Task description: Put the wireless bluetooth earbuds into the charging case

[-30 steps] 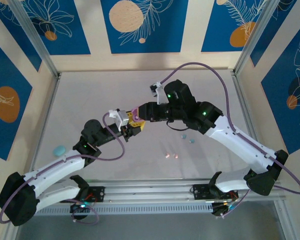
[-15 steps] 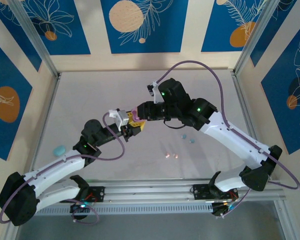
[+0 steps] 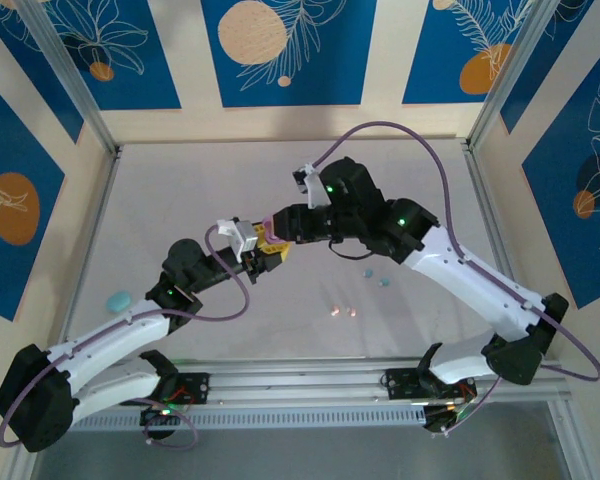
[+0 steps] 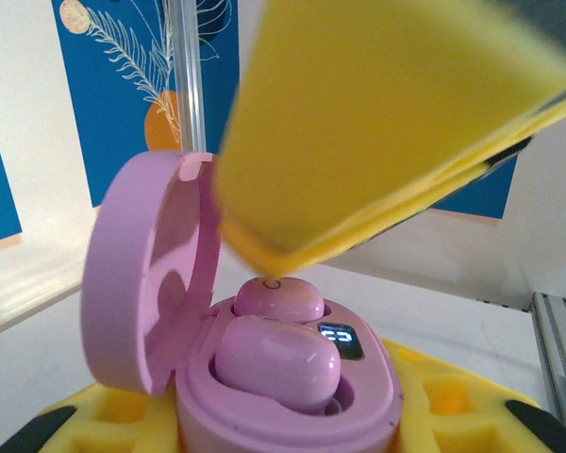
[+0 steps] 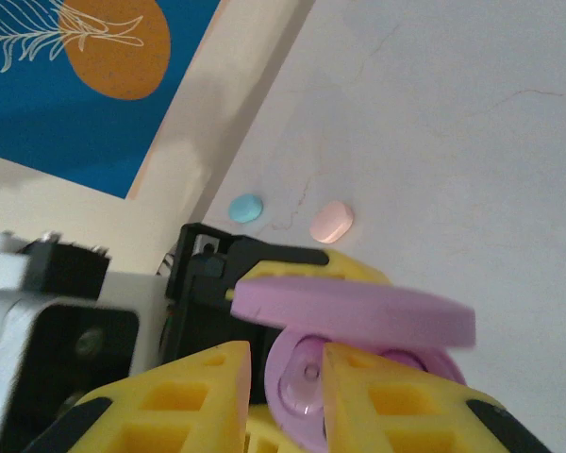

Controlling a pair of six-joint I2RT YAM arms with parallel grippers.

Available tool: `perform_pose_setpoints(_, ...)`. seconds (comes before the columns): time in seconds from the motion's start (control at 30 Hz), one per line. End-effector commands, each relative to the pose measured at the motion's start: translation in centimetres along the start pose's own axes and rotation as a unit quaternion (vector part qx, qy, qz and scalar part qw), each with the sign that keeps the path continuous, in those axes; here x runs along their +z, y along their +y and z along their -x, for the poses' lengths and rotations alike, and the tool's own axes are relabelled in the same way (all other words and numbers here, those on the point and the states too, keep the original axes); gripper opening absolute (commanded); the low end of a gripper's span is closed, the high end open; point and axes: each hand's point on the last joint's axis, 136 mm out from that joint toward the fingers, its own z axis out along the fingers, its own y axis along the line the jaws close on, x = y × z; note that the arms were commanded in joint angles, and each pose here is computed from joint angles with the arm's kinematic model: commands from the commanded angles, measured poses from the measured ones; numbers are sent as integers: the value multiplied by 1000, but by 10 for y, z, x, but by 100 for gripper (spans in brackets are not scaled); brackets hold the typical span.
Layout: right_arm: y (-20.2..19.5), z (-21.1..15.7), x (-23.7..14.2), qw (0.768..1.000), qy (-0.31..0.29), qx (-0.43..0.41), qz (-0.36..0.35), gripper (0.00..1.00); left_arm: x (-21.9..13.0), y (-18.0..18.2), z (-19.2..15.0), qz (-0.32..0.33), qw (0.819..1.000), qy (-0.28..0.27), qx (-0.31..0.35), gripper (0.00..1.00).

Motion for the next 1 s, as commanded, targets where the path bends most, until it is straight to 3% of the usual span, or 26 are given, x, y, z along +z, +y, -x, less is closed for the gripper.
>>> perform_pose_setpoints(0.0,13,11,-32,998,-51,-23,28,30,-3,-6,18,-13,999,-30,16,33)
perform_pose_setpoints(0.17,-4,26,-50,995,-98,10,23,42,-2,-19,19,-52,998,-36,22,33)
perform_pose_setpoints(0.3,-12,37,-47,995,-89,40,21,51,-2,-29,22,-84,995,-42,19,32)
perform_pose_setpoints(0.47,-24,35,-26,997,-39,65,13,53,-2,-33,27,-97,994,-50,13,32)
perform_pose_setpoints(0.67,-16,13,-12,997,30,51,54,53,-1,-27,33,-78,995,-55,7,32)
perform_pose_setpoints(0.97,-26,-16,-24,991,41,81,98,52,2,-25,40,-77,995,-63,-5,34)
